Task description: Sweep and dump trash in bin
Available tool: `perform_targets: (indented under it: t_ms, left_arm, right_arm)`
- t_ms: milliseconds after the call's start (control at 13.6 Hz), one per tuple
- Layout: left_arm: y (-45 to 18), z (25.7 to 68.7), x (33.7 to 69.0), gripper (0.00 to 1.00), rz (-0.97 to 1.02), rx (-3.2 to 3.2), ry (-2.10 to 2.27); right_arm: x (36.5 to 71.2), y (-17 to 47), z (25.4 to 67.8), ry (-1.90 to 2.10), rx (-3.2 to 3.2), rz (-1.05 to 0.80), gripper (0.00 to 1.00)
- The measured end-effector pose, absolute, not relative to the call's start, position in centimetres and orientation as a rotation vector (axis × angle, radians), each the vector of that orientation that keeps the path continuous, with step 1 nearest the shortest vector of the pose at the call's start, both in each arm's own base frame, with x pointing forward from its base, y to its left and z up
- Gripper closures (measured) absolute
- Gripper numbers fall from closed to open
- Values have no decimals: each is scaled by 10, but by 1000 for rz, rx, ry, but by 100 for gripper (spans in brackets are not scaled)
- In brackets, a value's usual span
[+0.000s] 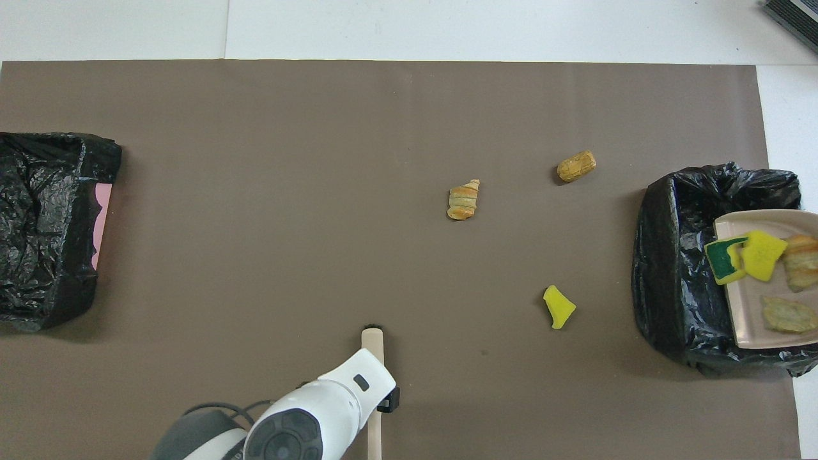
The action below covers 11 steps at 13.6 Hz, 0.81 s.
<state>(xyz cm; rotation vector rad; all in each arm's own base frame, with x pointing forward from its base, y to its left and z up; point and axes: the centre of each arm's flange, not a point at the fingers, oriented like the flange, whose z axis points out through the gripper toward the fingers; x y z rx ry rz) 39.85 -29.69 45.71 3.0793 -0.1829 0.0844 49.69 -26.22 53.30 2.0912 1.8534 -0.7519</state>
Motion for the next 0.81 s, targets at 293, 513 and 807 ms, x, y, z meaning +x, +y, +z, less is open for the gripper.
perform_targets:
  t_ms: [293, 513, 807]
  left_arm:
    - [-240, 529, 487, 0, 189, 3055, -197]
    - [-179, 583, 521, 0, 245, 3044, -230]
    - [-111, 648, 529, 0, 228, 3052, -317]
  right_arm:
    - [480, -294, 544, 1776, 2106, -755, 69]
    - [490, -270, 555, 1798, 2050, -733, 69]
    - [485, -258, 583, 1771, 2023, -690, 69]
